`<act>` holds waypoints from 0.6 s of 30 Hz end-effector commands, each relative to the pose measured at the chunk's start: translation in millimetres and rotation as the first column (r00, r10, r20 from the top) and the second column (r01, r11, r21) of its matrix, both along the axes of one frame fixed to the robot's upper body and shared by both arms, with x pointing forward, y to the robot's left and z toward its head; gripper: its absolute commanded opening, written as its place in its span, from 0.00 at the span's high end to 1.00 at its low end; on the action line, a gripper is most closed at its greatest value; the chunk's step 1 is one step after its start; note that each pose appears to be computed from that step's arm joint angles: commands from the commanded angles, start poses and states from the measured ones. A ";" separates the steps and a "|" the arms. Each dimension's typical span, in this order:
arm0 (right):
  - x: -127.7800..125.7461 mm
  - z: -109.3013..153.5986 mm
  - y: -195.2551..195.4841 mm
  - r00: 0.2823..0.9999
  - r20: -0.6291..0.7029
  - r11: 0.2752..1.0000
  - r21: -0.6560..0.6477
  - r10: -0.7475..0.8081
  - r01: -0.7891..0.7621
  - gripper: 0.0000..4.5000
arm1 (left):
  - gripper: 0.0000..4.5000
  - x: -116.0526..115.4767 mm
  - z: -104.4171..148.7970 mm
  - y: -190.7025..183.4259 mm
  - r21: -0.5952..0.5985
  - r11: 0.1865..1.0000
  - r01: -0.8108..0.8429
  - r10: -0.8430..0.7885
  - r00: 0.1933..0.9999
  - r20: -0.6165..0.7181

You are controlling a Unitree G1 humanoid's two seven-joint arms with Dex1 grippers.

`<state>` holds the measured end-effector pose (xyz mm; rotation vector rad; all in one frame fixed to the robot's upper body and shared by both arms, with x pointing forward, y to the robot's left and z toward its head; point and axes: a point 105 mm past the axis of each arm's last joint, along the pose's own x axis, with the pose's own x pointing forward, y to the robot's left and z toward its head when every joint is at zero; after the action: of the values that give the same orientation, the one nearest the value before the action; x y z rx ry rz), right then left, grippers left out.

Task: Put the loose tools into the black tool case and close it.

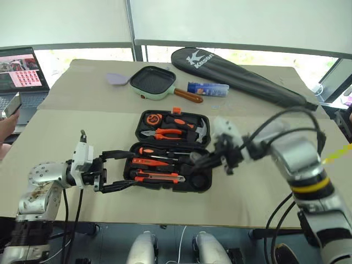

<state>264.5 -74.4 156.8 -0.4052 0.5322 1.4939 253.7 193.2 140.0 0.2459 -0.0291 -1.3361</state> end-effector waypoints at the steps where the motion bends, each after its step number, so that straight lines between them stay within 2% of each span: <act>1: -5.6 -21.5 -2.9 0.997 0.055 0.995 -0.078 -0.059 0.063 0.99 | 0.00 -6.0 -2.3 -1.1 0.026 0.999 0.031 -0.031 0.999 0.017; 3: -6.0 -33.3 -7.0 0.995 0.076 0.990 -0.120 -0.065 0.074 0.99 | 0.00 -7.4 -4.0 -0.6 0.027 0.999 0.033 -0.033 0.999 0.010; 8: -1.9 -41.1 -11.9 0.991 0.107 0.982 -0.164 -0.075 0.092 0.99 | 0.00 -9.6 -5.9 -0.6 0.028 0.999 0.034 -0.035 0.999 0.004; 16: -1.6 -41.8 -14.4 0.994 0.090 0.976 -0.203 -0.054 0.071 0.99 | 0.00 -12.2 -8.2 0.3 0.020 1.000 0.016 -0.016 1.000 -0.007; 17: -1.9 -39.9 -13.7 0.995 0.092 0.978 -0.200 -0.045 0.063 0.83 | 0.00 -12.2 -8.0 0.8 0.015 1.000 0.009 -0.009 1.000 -0.016; 18: -0.5 -33.5 -10.6 0.994 0.108 0.983 -0.176 -0.033 0.052 0.78 | 0.00 -11.3 -7.7 2.4 0.013 1.000 -0.010 0.010 1.000 -0.029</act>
<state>265.9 -87.9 113.7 -0.6072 0.6212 1.3423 242.6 195.3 122.3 0.2186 0.0265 -1.3427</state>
